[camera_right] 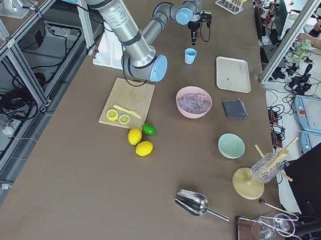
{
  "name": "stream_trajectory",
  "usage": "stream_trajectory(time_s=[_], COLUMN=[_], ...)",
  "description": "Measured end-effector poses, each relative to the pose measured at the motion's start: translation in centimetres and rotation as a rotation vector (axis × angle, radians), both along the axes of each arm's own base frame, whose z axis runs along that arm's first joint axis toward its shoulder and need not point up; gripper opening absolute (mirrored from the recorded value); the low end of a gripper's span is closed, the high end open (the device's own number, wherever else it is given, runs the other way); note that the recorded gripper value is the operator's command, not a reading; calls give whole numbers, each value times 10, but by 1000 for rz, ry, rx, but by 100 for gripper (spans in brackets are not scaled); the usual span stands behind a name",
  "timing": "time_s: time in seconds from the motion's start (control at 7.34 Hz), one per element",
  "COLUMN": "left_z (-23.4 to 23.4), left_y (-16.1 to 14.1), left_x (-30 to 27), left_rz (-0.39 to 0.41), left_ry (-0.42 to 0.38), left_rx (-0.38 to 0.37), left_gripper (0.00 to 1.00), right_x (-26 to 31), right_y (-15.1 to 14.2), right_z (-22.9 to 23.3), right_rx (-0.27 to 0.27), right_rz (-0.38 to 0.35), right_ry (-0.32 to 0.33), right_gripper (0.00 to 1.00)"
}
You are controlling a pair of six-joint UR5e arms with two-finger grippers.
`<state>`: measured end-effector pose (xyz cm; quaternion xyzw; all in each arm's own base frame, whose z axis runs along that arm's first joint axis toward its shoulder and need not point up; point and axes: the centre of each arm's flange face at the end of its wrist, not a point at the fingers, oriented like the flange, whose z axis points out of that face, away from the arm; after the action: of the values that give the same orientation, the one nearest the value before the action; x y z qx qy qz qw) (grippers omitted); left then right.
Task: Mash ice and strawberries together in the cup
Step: 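Carry the ice cube with the right gripper over the light-blue cup, then open the right gripper to drop the ice cube into the cup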
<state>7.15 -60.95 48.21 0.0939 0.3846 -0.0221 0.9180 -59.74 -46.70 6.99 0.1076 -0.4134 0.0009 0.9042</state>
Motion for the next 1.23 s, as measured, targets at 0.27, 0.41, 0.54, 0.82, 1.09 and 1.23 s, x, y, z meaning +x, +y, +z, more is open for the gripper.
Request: stream_trajectory(time_s=[0.27, 0.41, 0.54, 0.82, 1.09, 1.23], left_z=[-8, -11, -13, -15, -19, -20], left_y=[1, 1, 1, 2, 2, 2], left_x=[2, 6, 11, 16, 17, 17], left_rz=[-18, -21, -17, -11, -10, -10], left_ry=[11, 17, 22, 26, 29, 30], left_rx=[-6, -1, 9, 21, 28, 28], left_gripper=[98, 98, 98, 98, 98, 98], right_x=[-9, -12, -13, -17, -21, -21], right_y=[-3, -3, -1, 3, 5, 6], right_z=[10, 13, 15, 17, 21, 23], right_rx=[6, 6, 6, 11, 13, 15], right_rz=[3, 2, 0, 8, 15, 17], right_ry=[8, 10, 11, 16, 25, 28], right_gripper=[0, 0, 12, 81, 99, 99])
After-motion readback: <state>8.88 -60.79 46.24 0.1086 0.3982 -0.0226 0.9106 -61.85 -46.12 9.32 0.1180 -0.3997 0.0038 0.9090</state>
